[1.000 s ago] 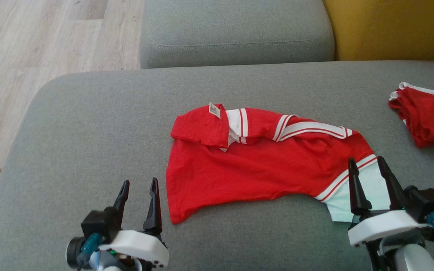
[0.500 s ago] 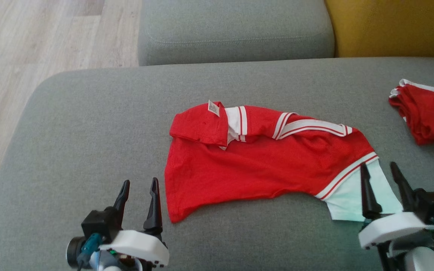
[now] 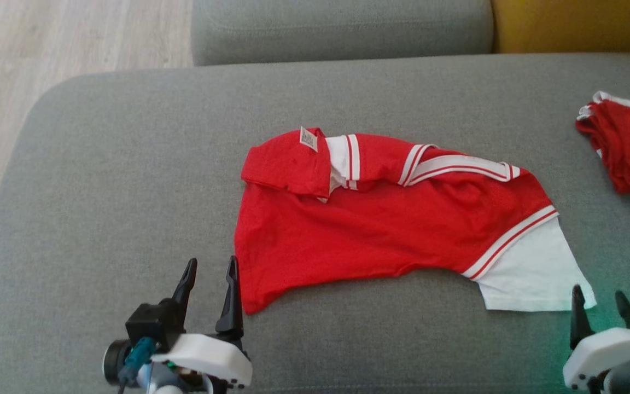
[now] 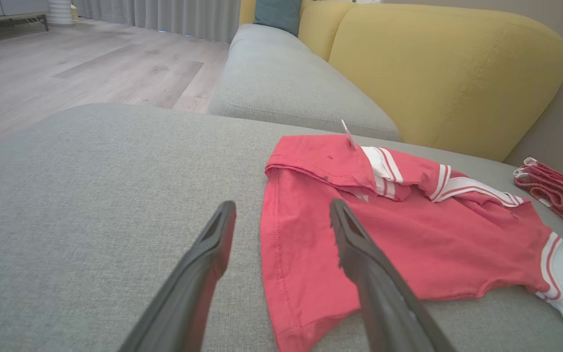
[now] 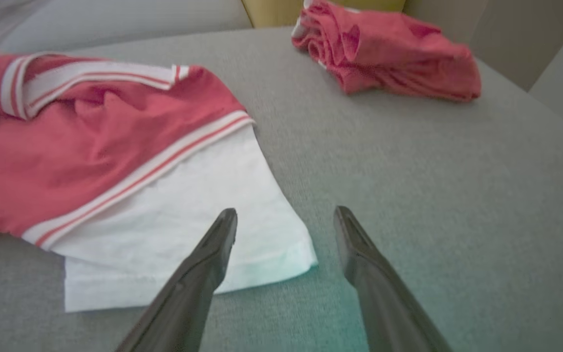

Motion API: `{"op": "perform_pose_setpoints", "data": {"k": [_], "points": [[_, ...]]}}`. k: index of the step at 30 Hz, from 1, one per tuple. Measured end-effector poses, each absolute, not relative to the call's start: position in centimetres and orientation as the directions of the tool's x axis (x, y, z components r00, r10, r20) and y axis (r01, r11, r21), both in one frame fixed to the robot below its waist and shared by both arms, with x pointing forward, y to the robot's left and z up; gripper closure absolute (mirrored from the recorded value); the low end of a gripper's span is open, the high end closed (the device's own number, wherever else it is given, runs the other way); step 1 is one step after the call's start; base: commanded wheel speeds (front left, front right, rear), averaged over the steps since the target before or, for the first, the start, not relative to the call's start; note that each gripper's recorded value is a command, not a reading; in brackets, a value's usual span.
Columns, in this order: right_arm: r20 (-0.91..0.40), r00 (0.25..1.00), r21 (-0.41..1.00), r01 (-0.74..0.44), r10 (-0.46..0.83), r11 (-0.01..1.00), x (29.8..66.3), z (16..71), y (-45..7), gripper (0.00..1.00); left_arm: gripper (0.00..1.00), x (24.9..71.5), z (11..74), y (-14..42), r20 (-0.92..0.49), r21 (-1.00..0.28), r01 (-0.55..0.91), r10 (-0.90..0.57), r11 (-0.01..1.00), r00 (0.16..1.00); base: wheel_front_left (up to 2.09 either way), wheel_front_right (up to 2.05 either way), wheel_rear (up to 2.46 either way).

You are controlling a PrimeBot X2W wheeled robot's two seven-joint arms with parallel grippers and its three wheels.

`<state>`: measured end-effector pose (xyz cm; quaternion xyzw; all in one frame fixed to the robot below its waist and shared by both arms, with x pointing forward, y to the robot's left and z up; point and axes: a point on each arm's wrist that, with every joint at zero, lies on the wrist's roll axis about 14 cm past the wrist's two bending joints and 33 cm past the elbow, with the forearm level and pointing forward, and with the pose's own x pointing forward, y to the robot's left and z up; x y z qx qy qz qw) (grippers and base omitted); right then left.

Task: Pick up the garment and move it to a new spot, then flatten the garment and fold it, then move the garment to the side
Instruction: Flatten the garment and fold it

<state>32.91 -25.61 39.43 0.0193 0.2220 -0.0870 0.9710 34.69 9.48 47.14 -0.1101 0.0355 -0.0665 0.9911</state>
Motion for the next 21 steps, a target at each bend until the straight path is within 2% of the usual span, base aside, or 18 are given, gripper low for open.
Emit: {"op": "perform_pose_setpoints", "data": {"k": [4, 7, 12, 21], "points": [[-0.513, 0.843, 0.021, 0.202, -0.163, 0.979, 32.0, 37.1, -25.7, 0.00, 0.00, 34.9, 46.5, 9.3, -0.077, -0.227, 0.124, -0.145, 0.966, 0.986, 0.00, 0.00, 0.00], [-0.547, 0.824, 0.049, 0.210, -0.150, 0.976, 32.6, 36.4, -25.4, 0.00, 0.00, 35.1, 46.1, 9.2, -0.089, -0.228, 0.125, -0.148, 0.966, 0.985, 0.00, 0.00, 0.00], [-0.524, 0.839, 0.034, 0.193, -0.148, 0.981, 35.0, 37.4, -25.2, 0.00, 0.00, 35.5, 46.4, 9.2, -0.079, -0.227, 0.127, -0.148, 0.966, 0.986, 0.00, 0.00, 0.00], [-0.548, 0.819, 0.015, 0.209, -0.166, 0.978, 34.4, 36.6, -25.8, 0.00, 0.00, 35.3, 46.3, 9.3, -0.083, -0.228, 0.120, -0.142, 0.966, 0.986, 0.00, 0.00, 0.00]]}}
